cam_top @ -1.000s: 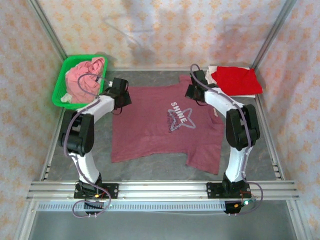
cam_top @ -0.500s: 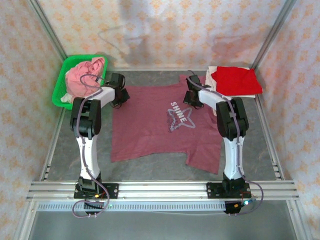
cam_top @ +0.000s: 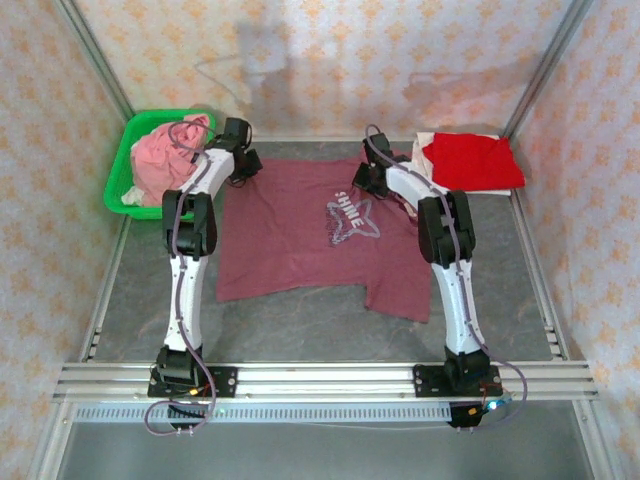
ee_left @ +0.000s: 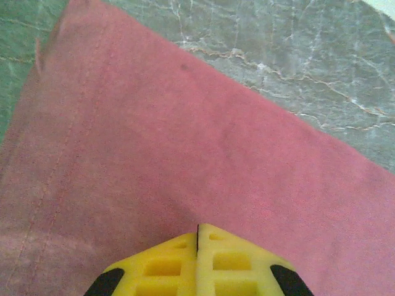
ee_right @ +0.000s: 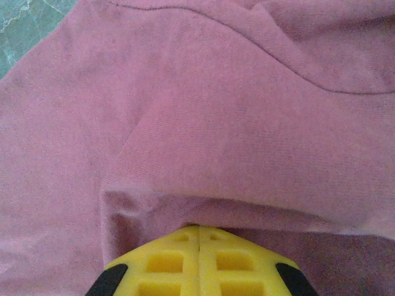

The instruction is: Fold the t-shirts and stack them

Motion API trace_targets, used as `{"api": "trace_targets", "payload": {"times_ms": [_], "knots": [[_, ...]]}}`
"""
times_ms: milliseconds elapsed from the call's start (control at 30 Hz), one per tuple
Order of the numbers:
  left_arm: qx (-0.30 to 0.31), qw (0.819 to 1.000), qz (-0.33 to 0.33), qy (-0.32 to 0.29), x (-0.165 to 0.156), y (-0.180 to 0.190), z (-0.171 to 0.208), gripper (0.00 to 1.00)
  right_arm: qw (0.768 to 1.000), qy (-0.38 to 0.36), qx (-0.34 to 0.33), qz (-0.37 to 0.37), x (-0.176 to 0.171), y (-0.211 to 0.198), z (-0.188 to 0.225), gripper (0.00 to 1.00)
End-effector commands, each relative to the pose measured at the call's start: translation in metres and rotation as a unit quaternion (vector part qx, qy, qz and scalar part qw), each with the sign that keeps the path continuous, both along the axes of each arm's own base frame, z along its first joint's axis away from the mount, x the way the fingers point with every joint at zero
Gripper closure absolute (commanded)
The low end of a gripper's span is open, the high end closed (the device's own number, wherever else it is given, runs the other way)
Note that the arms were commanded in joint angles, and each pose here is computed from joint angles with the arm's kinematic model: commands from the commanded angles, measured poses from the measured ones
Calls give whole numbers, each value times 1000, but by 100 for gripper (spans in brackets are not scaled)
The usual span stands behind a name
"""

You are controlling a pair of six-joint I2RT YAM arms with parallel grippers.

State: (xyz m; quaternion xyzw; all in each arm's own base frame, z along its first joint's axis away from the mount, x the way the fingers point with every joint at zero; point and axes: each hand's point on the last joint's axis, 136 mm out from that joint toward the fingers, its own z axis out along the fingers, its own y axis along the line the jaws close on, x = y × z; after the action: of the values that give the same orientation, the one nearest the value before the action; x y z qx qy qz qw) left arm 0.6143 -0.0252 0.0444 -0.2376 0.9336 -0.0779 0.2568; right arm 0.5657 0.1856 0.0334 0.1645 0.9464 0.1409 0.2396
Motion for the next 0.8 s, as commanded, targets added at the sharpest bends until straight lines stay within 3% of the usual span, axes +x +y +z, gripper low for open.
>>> {"api": "trace_targets", "payload": {"times_ms": [0, 67, 167, 267, 333, 433, 533, 567, 633, 767], "knots": [[-2, 1000, -16, -20, -6, -3, 48, 100, 1000, 2, -14, 0, -4, -1, 22, 96], [0, 999, -19, -47, -11, -5, 78, 99, 1000, -15, -9, 9, -6, 0, 51, 89], [3, 995, -17, -97, -35, -10, 131, 85, 998, -56, 6, 21, -23, 0, 99, 80], [11, 986, -10, -166, -87, -13, 192, 69, 994, -109, 3, 19, -58, -12, 142, 70], [19, 983, 0, -183, -136, -14, 197, 62, 990, -144, 4, 2, -91, -29, 159, 64], [13, 987, 14, -157, -206, -10, 165, 56, 985, -169, -5, -11, -145, -55, 152, 60], [29, 996, 38, -75, -275, 9, 111, 50, 986, -168, -20, -5, -197, -76, 131, 57], [34, 997, 45, -45, -296, 15, 95, 44, 985, -168, -25, -5, -210, -82, 126, 57], [29, 997, 63, 21, -336, 26, 67, 43, 984, -174, -31, -10, -234, -93, 117, 56], [-13, 991, 87, 99, -385, 24, 36, 40, 983, -182, -10, -4, -255, -94, 106, 56]]}}
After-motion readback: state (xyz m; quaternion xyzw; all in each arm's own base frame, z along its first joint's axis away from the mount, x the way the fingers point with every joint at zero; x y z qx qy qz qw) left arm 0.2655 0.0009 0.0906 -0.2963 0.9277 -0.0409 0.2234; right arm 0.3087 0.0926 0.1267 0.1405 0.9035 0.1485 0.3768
